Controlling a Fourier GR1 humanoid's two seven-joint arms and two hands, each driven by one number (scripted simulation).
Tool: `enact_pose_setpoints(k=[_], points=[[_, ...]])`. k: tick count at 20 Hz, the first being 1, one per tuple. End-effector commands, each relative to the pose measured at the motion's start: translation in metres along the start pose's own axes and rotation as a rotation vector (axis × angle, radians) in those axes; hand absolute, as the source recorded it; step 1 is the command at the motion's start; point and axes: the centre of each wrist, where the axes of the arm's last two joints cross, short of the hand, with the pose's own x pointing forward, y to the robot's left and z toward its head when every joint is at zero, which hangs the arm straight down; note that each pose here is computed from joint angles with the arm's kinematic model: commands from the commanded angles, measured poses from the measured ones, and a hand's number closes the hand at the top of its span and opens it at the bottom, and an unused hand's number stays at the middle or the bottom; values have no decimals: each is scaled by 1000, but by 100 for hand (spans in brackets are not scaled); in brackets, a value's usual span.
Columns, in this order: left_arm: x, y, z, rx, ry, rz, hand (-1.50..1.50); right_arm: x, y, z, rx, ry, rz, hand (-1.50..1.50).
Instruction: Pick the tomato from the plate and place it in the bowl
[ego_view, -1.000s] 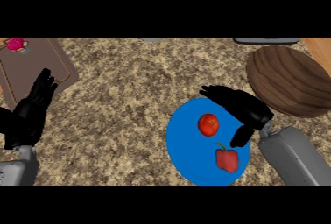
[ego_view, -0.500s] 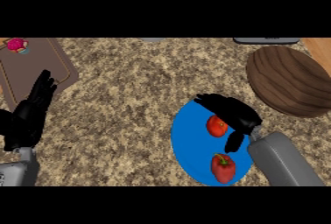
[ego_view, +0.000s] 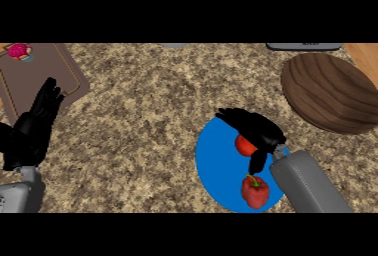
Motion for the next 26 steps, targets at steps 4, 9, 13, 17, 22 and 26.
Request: enact_pose_setpoints(k=[4, 9, 13, 17, 22, 26], points=[[-10, -6, -6, -4, -17, 3, 0, 19, -9, -27, 55, -88, 2, 150], [-6, -3, 12, -11, 6, -8, 0, 6, 10, -28, 51, -112, -45, 150], [17, 15, -3, -8, -11, -9, 0, -5, 19, -32, 6, -111, -33, 150], [1, -6, 6, 0, 1, -15, 0, -34, 23, 10, 50, -75, 30, 150], [-2, 7, 1, 23, 8, -2, 0, -50, 27, 71, 146, -43, 177, 150], [-4, 3, 3, 28, -7, -9, 0, -64, 2, 99, 16, -36, 186, 150]])
